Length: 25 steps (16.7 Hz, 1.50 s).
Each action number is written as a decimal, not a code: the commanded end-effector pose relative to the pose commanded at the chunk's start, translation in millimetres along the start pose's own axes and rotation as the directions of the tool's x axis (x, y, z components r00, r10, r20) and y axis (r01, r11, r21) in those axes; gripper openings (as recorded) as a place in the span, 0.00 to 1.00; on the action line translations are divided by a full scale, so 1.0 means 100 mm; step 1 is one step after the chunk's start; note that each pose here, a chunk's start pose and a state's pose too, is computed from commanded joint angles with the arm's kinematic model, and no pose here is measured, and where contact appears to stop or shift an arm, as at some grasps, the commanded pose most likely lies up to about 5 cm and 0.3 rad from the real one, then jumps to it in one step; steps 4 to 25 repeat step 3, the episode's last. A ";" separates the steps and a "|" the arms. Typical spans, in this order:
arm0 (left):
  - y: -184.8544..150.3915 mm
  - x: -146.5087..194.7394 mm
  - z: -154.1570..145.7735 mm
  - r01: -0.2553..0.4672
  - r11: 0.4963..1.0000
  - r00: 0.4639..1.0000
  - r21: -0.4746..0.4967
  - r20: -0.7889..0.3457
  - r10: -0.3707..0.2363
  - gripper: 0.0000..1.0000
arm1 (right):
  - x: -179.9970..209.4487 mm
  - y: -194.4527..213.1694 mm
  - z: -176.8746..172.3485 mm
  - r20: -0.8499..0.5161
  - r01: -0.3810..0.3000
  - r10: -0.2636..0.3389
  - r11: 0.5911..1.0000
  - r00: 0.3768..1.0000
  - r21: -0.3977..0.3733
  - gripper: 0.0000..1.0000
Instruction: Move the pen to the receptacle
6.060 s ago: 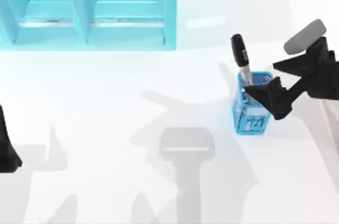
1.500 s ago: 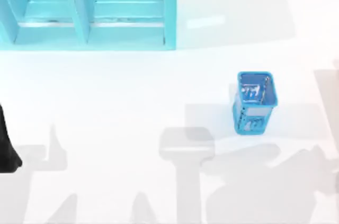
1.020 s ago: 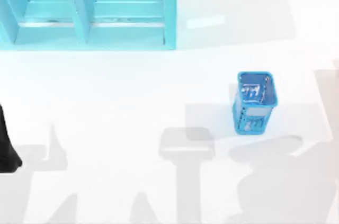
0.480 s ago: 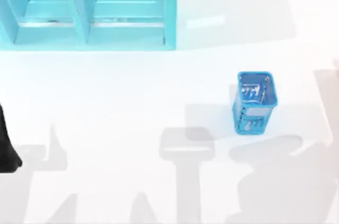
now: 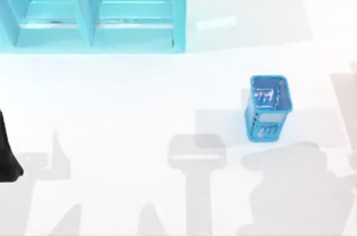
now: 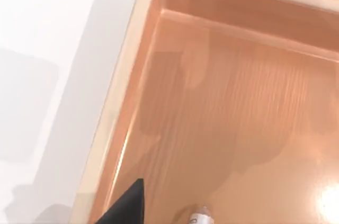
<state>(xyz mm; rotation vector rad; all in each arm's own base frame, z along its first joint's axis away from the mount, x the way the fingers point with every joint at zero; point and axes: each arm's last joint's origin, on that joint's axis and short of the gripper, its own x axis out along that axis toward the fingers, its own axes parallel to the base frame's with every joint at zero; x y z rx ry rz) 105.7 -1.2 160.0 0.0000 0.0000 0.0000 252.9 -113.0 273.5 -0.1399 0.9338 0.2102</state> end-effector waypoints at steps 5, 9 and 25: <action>0.00 0.00 0.00 0.000 1.000 1.000 0.000 0.000 0.000 1.00 | 0.00 0.00 0.00 0.000 0.000 0.000 1.000 1.000 0.000 1.00; 0.00 0.00 0.00 0.000 1.000 1.000 0.000 0.000 0.000 1.00 | 0.00 0.00 0.00 0.000 0.000 0.000 1.000 1.000 0.000 1.00; 0.00 0.00 0.00 0.000 1.000 1.000 0.000 0.000 0.000 1.00 | 0.00 0.00 0.00 0.000 0.000 0.000 1.000 1.000 0.000 1.00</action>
